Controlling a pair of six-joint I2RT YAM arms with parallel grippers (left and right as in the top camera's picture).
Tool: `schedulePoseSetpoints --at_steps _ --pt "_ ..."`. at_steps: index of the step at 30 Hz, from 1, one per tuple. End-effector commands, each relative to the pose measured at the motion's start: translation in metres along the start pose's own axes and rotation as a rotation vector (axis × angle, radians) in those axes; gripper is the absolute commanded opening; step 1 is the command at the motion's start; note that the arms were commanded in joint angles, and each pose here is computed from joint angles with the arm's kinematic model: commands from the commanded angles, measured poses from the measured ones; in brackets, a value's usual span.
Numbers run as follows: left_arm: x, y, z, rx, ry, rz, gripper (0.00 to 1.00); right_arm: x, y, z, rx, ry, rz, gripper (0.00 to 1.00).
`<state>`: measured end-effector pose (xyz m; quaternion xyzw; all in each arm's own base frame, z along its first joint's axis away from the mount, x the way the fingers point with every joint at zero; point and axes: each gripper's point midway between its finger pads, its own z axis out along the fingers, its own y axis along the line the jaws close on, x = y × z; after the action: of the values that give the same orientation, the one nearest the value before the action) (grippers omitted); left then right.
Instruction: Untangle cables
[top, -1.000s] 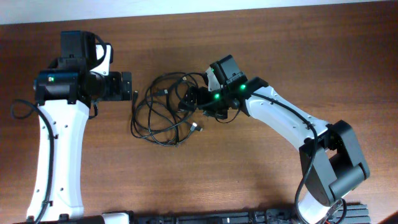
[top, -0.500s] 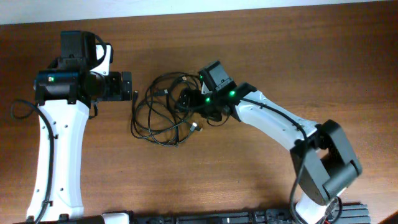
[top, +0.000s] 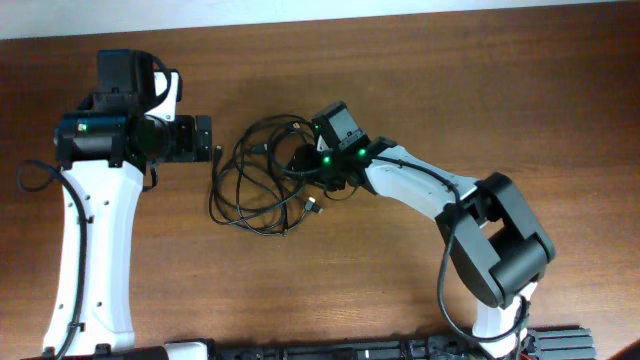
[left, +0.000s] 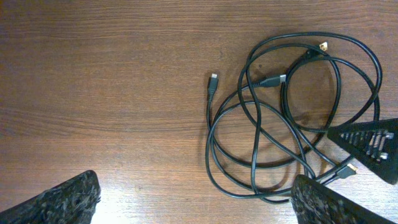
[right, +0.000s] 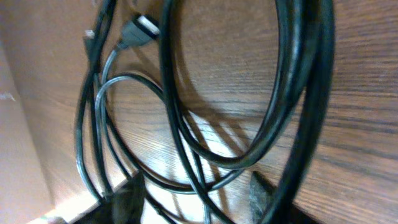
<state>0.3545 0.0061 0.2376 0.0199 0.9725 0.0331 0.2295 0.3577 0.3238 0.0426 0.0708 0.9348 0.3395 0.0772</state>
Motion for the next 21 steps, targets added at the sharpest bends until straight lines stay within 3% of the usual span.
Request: schedulePoseSetpoints --at_steps 1,2,4,5,12,21 --pt "-0.002 0.003 -0.002 -0.009 -0.005 0.011 0.99 0.013 0.008 0.011 -0.021 0.031 -0.024 0.29" --pt "-0.002 0.003 -0.002 -0.01 -0.005 0.011 0.99 0.014 0.011 0.011 -0.028 0.029 -0.032 0.25" --pt "-0.002 0.003 -0.002 -0.01 -0.005 0.011 0.99 0.019 0.017 0.014 -0.039 0.031 -0.051 0.08" --pt "-0.002 0.003 -0.002 -0.009 -0.005 0.011 0.99 0.019 0.018 0.014 -0.041 0.032 -0.052 0.04" --pt "-0.002 0.003 -0.002 -0.01 -0.005 0.011 0.99 0.013 0.029 0.002 -0.105 0.039 -0.069 0.04" --pt "-0.002 0.003 -0.002 -0.01 -0.005 0.011 0.99 -0.027 0.069 -0.085 -0.156 -0.191 -0.251 0.04"
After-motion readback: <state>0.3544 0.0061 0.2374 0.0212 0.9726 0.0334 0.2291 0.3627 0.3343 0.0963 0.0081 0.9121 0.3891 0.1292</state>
